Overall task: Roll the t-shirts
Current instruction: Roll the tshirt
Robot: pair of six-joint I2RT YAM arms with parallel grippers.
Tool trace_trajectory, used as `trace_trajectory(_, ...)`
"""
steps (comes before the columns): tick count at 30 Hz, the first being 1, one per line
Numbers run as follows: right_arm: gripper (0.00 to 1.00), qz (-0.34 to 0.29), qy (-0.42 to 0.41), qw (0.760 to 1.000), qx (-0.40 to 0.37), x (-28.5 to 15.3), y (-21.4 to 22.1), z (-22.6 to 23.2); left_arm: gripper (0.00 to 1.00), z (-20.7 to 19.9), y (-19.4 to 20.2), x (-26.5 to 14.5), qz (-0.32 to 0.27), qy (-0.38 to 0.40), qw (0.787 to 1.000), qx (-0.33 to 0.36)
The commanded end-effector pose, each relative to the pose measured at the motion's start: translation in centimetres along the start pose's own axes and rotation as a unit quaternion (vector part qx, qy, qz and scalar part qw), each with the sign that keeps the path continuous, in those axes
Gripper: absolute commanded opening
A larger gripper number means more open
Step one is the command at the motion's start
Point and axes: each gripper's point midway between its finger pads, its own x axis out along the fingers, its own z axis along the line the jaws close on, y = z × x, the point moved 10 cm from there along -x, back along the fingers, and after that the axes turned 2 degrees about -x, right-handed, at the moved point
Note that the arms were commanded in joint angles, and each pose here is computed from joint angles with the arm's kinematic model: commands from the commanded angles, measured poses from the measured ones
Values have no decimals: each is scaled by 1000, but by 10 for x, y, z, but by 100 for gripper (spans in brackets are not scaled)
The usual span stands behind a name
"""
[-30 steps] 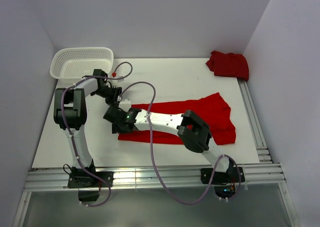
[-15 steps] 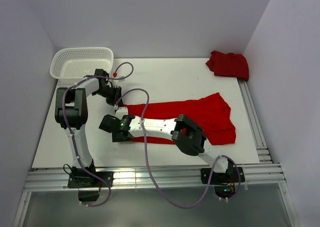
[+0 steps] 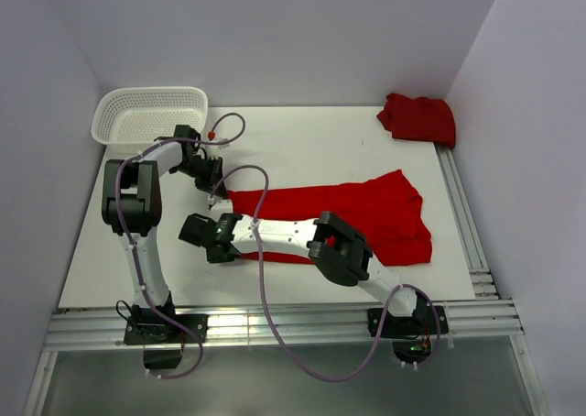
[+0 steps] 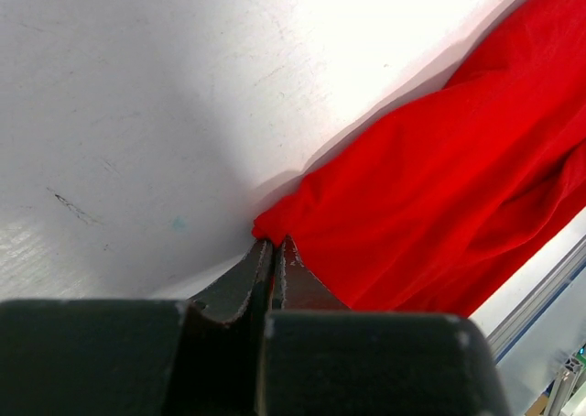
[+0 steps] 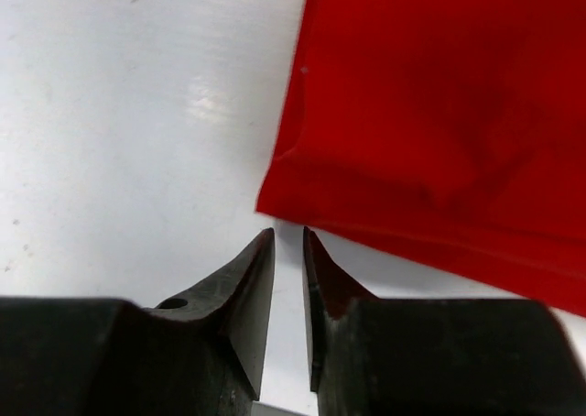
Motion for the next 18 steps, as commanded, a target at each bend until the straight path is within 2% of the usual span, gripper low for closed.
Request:
trace_trajectory(1,27,-21,-12,1000,-3,-16,-4,16,0,-2,-11,0,-12,1,1000,14)
trace_trajectory(3,36,-31,-5,999,-8,-23,-4,17,1,-1,-11,0,-12,0,1000,13)
trace_trajectory(6,40,-44,-12,999,-5,-33,-8,20,1,-1,-10,1,-9,-1,1000,14)
trace_trajectory(18,44,-69,26,997,-12,-20,-19,17,0,-2,-9,2,-4,-4,1000,15)
